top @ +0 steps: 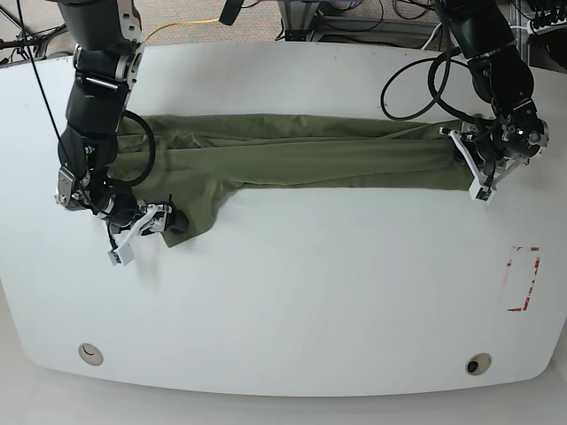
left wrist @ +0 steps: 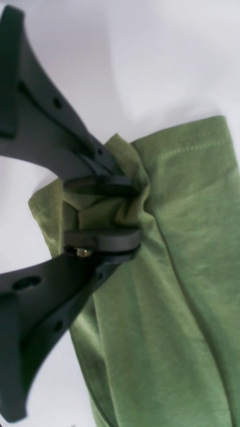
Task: Fold the T-shirt properly
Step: 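Tuck the folded shirt end with the right gripper and straighten it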
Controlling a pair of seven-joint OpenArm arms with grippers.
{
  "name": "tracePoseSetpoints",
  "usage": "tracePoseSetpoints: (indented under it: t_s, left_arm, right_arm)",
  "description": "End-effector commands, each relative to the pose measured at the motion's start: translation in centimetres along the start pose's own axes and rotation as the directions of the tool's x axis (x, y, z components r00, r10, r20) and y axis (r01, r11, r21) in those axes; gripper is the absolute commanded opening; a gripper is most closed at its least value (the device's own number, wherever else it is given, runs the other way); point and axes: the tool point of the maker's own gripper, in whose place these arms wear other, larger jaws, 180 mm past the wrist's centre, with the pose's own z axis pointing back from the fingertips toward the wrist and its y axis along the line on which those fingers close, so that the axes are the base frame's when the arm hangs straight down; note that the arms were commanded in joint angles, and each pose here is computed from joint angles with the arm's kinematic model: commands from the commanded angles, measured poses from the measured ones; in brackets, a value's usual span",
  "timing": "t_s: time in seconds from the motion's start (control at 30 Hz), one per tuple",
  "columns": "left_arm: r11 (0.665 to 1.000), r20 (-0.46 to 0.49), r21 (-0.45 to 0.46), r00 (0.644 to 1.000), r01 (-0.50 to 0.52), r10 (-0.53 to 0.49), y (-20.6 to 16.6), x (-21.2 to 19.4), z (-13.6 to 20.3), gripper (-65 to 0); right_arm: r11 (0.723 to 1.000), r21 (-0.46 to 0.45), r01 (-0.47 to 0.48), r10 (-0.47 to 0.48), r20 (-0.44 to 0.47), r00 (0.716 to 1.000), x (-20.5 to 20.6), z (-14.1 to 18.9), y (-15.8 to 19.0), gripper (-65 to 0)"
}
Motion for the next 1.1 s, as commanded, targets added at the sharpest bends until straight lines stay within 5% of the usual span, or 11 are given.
tracePoseSetpoints:
  t_s: [0.0, 0.1, 0.2, 0.4, 0.43, 0.77, 1.07]
  left_arm:
    - [1.000, -0.060, 0.024, 0.998, 0.010, -0.008, 0.6, -1.2, 0.1, -51.1]
    - [1.000, -0.057, 0.025, 0.998, 0.010, -0.008, 0.6, -1.1, 0.2, -51.1]
    - [1.000, -0.057, 0.025, 0.998, 0.010, -0.008, 0.6, -1.1, 0.2, -51.1]
    - [1.000, -0.060, 0.023, 0.998, 0.009, -0.008, 0.6, -1.2, 0.1, -51.1]
    - [1.000, -0.060, 0.023, 0.998, 0.009, -0.008, 0.6, -1.2, 0.1, -51.1]
    - [1.000, -0.060, 0.025, 0.998, 0.010, -0.008, 0.7, -1.2, 0.1, -51.1]
    - [1.000, -0.062, 0.024, 0.998, 0.011, -0.010, 0.7, -1.2, 0.1, -51.1]
  right_arm:
    - [1.000, 0.007, -0.015, 0.015, 0.009, 1.000, 0.9, -0.1, 0.5, -14.1]
    - [1.000, 0.019, -0.016, 0.016, 0.006, 1.000, 0.7, -0.5, 1.0, -14.6]
    - [0.998, 0.040, -0.038, 0.039, -0.018, 0.999, 0.3, -1.3, 2.1, -22.7]
    - [0.997, 0.052, -0.054, 0.056, -0.026, 0.998, 0.3, -1.6, 2.7, -62.9]
    - [0.997, 0.053, -0.055, 0.056, -0.025, 0.998, 0.4, -1.6, 2.7, -65.0]
    - [0.985, -0.052, -0.164, 0.167, 0.063, 0.984, 3.7, 3.6, 2.2, -65.0]
    - [0.958, -0.207, -0.197, 0.198, -0.012, 0.980, 1.8, 9.6, -0.1, -65.0]
